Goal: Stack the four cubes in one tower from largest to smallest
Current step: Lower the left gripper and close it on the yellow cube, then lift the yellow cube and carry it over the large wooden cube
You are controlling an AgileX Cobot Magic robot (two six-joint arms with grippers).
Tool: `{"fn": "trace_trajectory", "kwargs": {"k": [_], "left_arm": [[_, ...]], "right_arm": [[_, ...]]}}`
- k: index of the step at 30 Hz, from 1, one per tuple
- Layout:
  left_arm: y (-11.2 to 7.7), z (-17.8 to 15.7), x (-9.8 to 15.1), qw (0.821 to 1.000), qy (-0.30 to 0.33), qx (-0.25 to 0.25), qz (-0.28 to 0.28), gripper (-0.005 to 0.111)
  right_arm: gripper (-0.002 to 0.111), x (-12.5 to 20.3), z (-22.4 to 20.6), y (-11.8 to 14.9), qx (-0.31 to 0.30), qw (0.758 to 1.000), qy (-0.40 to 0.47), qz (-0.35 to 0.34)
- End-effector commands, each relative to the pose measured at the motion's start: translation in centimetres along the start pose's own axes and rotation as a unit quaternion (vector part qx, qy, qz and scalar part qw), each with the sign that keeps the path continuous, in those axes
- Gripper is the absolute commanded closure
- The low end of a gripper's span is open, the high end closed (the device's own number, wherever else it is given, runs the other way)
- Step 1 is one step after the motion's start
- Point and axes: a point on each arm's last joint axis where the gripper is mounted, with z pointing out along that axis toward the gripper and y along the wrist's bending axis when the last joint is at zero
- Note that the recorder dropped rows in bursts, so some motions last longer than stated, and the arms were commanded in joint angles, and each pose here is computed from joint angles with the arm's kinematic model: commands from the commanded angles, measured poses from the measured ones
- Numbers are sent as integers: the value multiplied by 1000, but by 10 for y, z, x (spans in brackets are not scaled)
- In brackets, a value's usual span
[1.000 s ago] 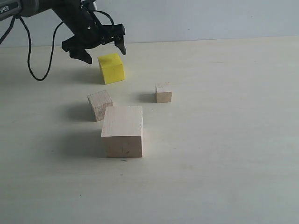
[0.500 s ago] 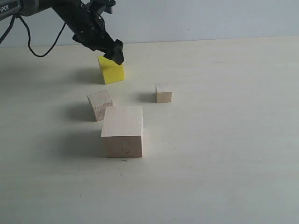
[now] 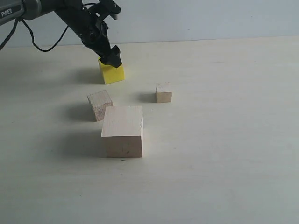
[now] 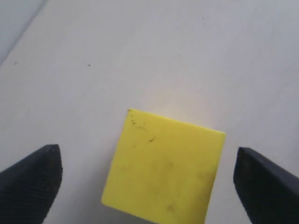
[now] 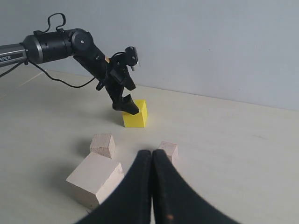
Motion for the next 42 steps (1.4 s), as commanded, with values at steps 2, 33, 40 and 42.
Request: {"fn": "trace_trajectory", "kwargs": {"k": [2, 33, 40, 42], "left_arm": [[-4, 11, 4, 999, -1, 28, 29, 27], [-10, -14, 1, 996, 3, 84, 30, 107], [-2, -90, -8, 995, -27, 92, 26, 107], [-4, -108, -13, 995, -39, 86, 9, 107]], "right_arm": [[108, 0, 0, 0, -2, 1000, 1, 1], [108, 0, 0, 0, -2, 1000, 1, 1], [108, 0, 0, 0, -2, 1000, 1, 1], [108, 0, 0, 0, -2, 1000, 1, 1]]}}
